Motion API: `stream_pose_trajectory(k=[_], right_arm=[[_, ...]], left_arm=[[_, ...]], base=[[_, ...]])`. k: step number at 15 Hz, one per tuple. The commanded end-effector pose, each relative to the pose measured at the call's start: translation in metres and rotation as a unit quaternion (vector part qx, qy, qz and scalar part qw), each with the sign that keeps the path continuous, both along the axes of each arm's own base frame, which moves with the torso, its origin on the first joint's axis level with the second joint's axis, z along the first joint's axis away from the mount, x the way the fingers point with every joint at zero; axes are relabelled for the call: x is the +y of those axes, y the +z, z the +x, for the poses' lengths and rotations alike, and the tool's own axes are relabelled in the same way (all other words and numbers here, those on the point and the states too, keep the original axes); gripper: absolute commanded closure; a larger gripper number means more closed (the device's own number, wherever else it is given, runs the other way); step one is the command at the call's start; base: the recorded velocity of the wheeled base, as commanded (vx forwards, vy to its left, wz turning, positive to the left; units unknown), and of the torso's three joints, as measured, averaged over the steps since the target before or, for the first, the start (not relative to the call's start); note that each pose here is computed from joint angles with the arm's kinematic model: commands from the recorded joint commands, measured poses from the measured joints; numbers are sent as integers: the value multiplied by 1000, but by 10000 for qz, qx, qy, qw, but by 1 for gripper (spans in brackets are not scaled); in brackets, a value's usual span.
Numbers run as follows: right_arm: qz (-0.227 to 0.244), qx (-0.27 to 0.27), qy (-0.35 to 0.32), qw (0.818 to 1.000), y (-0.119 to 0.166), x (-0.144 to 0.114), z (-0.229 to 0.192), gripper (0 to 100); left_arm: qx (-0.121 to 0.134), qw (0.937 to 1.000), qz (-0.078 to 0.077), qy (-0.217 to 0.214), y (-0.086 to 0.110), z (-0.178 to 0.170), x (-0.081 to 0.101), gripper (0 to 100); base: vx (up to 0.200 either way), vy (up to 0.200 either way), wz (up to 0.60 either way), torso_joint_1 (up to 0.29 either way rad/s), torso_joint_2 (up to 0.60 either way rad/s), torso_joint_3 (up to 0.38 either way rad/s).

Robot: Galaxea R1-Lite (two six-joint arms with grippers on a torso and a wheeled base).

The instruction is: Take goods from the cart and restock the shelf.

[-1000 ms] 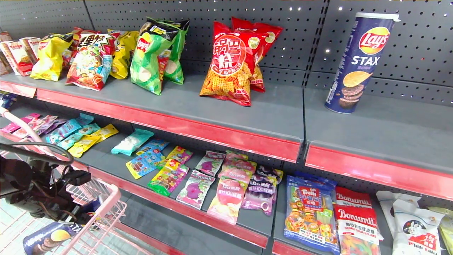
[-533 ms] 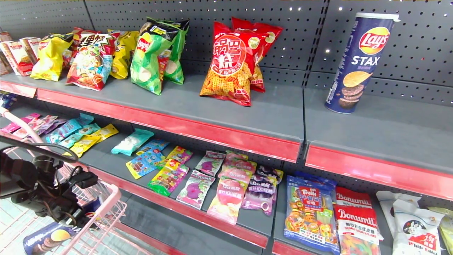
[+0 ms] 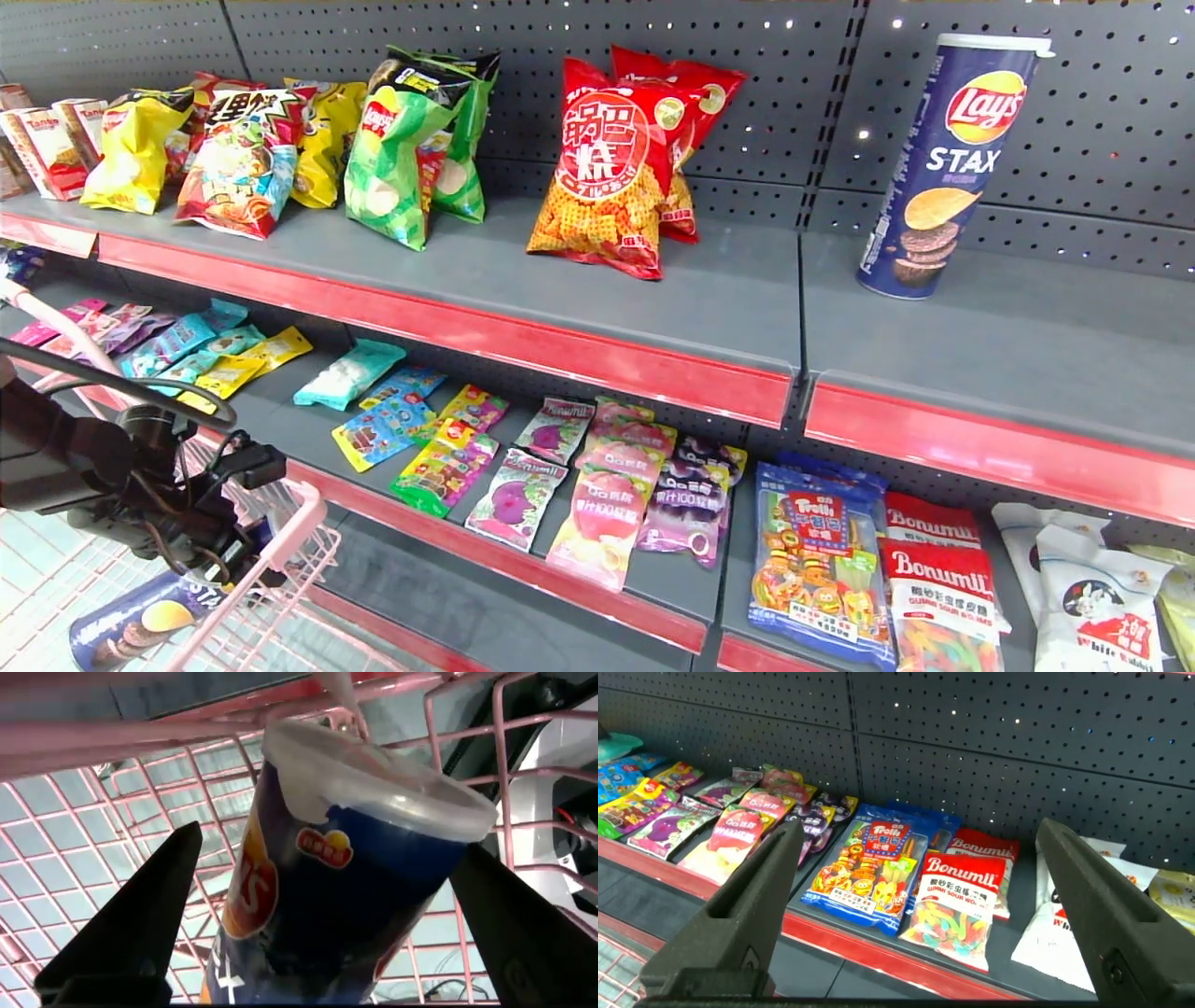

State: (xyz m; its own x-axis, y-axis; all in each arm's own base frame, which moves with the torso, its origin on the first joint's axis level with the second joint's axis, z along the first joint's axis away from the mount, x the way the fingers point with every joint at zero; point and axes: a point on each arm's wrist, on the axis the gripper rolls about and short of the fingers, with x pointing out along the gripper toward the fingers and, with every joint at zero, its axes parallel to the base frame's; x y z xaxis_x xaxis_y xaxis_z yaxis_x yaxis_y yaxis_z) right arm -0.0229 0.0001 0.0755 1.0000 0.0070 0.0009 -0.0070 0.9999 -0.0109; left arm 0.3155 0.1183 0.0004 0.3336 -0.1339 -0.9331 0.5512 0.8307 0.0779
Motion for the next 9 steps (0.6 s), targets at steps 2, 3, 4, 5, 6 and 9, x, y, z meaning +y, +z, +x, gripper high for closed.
stream_pose_trajectory(k=[2, 3, 4, 5, 6, 9], right_arm=[[1, 4, 3, 10000, 0, 0, 0, 0], [8, 4, 3, 10000, 0, 0, 0, 0], [8, 4, 3, 10000, 0, 0, 0, 0], [8, 4, 3, 10000, 0, 0, 0, 0], [8, 4, 3, 10000, 0, 0, 0, 0], [8, 4, 3, 10000, 0, 0, 0, 0]], left_arm=[[65, 10000, -20, -16, -5, 0, -1, 0], [68, 10000, -39, -6, -5, 0, 0, 0], [69, 9999, -79, -16, -6, 0, -1, 0], [63, 9999, -130, -29, -6, -1, -1, 100], [97, 9999, -128, -25, -7, -3, -1, 100], [95, 9998, -89, 123, -1, -10, 6, 100]], base=[[0, 0, 0, 0, 0, 0], [0, 0, 0, 0, 0, 0], [0, 0, 0, 0, 0, 0], [0, 0, 0, 0, 0, 0], [0, 0, 0, 0, 0, 0], [0, 0, 0, 0, 0, 0]])
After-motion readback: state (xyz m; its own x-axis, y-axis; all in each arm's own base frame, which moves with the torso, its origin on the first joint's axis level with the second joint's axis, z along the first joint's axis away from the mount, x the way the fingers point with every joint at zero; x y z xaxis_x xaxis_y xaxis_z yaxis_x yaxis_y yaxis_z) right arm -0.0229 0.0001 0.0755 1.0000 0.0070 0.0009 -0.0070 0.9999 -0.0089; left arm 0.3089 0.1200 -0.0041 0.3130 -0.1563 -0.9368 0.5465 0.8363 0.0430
